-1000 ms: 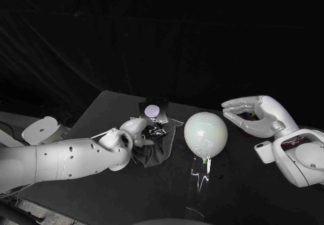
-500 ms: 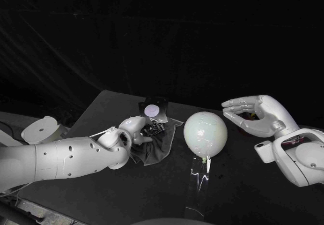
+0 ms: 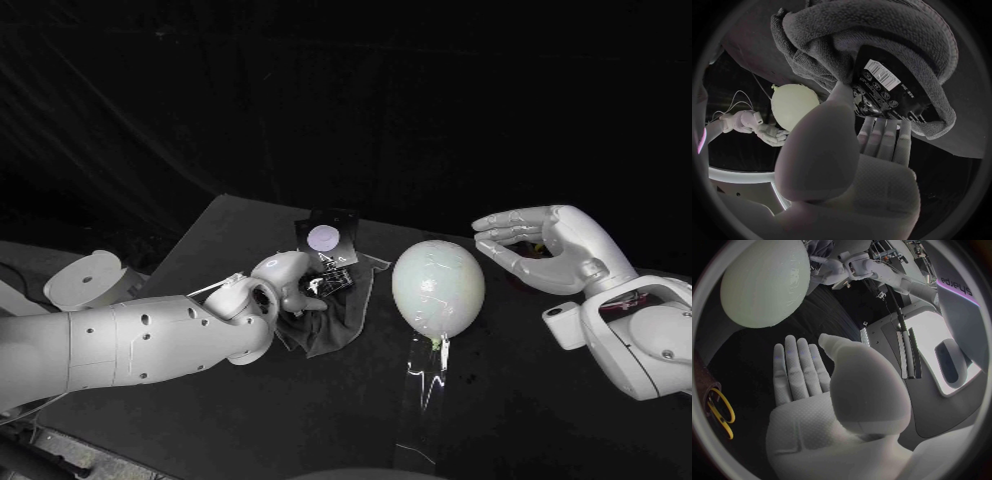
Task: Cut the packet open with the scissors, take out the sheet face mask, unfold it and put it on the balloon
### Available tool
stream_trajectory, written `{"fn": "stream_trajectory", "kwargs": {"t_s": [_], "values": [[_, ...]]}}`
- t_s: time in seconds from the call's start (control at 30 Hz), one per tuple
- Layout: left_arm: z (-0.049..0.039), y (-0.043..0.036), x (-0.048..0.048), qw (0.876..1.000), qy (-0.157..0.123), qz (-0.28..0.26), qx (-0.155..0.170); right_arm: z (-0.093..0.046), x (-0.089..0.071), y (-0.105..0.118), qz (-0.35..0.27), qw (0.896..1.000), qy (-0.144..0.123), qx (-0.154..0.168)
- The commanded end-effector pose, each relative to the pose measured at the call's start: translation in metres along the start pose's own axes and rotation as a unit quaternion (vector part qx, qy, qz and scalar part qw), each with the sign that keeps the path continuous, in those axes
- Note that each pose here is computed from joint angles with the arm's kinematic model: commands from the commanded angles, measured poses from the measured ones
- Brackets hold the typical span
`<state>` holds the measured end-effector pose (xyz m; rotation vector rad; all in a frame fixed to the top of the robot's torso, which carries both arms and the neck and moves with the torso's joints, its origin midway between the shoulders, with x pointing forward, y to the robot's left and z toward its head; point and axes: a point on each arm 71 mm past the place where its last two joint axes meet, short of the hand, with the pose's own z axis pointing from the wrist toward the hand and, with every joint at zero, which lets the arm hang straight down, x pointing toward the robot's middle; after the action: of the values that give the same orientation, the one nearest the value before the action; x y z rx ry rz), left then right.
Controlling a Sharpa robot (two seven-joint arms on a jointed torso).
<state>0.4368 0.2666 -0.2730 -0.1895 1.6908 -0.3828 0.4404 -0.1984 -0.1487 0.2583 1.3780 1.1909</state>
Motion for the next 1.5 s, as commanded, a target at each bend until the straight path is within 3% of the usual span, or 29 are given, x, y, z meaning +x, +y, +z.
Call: {"fn": "stream_trajectory", "kwargs": {"t_s": [0.03,0.5,0.87,1.5], "values": [[-0.0046,0.0033,0.0108,0.998,0.037,-0.045,-0.004,0.0,0.001,0.001,0.0,1.0,0.006,-0.004],[-0.0036,0.0143,0.01,0.995,0.057,-0.078,-0.018,0.0,0.001,0.0,0.0,1.0,0.006,-0.003],[-0.0029,0.0176,0.0112,0.994,0.069,-0.08,-0.025,0.0,0.002,0.0,0.001,1.0,0.006,-0.002],[-0.0014,0.0232,0.0138,0.986,0.101,-0.127,-0.039,-0.001,0.001,0.0,0.001,1.0,0.006,-0.002]]}}
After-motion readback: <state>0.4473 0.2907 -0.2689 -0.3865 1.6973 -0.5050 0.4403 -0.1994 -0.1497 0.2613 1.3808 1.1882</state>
